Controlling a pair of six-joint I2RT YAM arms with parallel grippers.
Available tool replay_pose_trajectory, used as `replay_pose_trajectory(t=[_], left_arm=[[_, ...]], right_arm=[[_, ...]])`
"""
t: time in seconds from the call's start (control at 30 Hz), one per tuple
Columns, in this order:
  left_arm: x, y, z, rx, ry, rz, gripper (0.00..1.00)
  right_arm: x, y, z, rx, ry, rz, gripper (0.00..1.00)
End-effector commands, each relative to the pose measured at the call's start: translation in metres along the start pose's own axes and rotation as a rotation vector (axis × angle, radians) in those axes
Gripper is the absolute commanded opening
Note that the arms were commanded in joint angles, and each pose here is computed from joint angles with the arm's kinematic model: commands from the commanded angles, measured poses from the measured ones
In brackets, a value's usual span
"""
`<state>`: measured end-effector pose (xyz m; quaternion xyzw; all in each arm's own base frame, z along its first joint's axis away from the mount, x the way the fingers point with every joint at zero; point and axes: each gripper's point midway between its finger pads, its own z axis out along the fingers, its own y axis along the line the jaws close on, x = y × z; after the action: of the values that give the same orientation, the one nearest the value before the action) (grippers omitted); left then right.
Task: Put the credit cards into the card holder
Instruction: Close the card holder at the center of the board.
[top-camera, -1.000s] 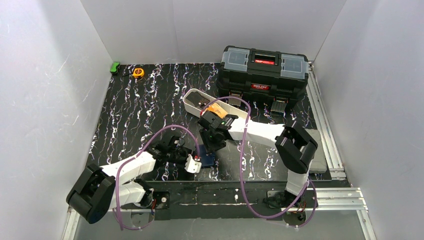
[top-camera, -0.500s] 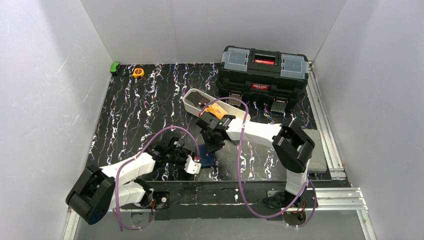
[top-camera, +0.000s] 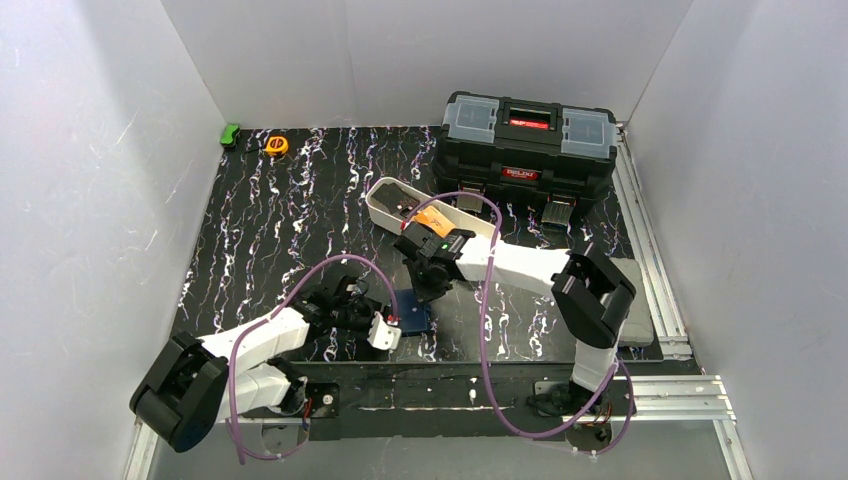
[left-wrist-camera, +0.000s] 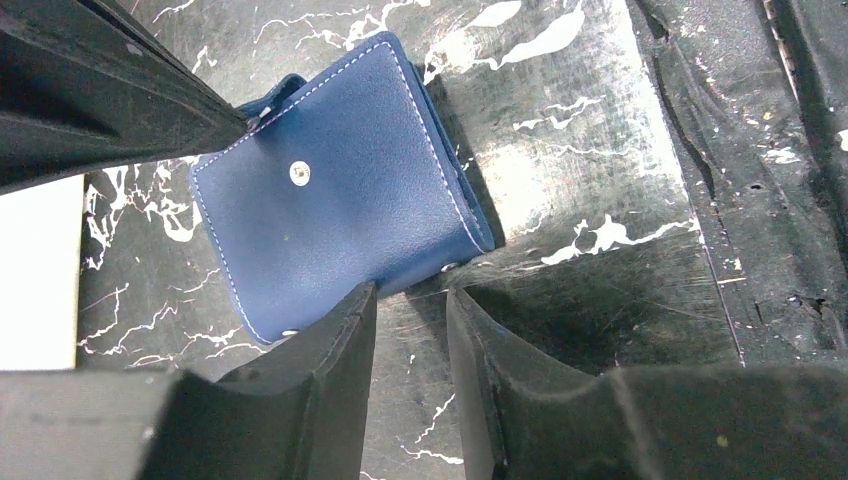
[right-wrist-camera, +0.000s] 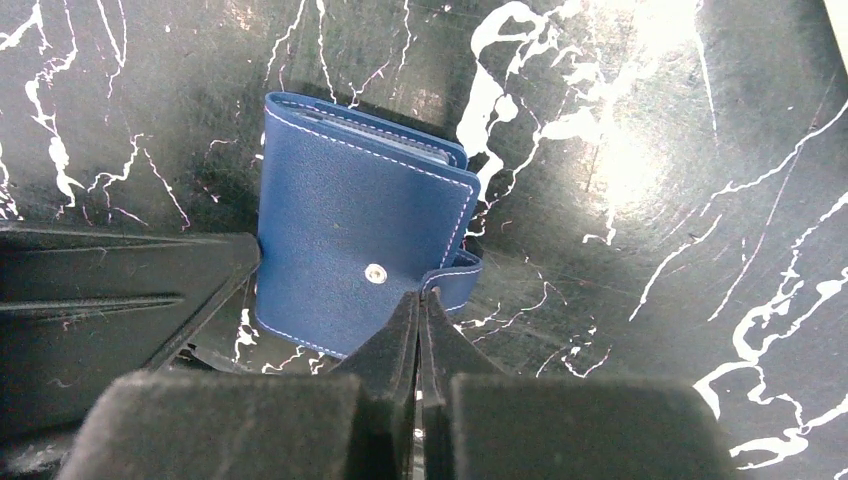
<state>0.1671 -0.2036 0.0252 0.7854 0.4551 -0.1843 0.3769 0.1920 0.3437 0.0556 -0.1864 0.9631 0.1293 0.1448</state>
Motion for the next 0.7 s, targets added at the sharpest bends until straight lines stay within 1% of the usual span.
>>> replay_pose_trajectory(t=[0.0,0.2,0.67], left_arm=[[-0.007,-0.004,0.001,0.009,-0.035,0.003,0.31],[-0.008,-0.004,0.001,0.012,-0.040,0.009,0.31],[-0.018,0.010,-0.001,0.012,-0.056,0.017,0.31]], right_arm=[[0.000,-0.006,-0.012,0.024,-0.025,0.009,0.01],[0.004,-0.013,-0.015,0.043,-0.032,0.017,0.01],[0.013,-0.027,-0.018,0.049,-0.033,0.049,0.01]])
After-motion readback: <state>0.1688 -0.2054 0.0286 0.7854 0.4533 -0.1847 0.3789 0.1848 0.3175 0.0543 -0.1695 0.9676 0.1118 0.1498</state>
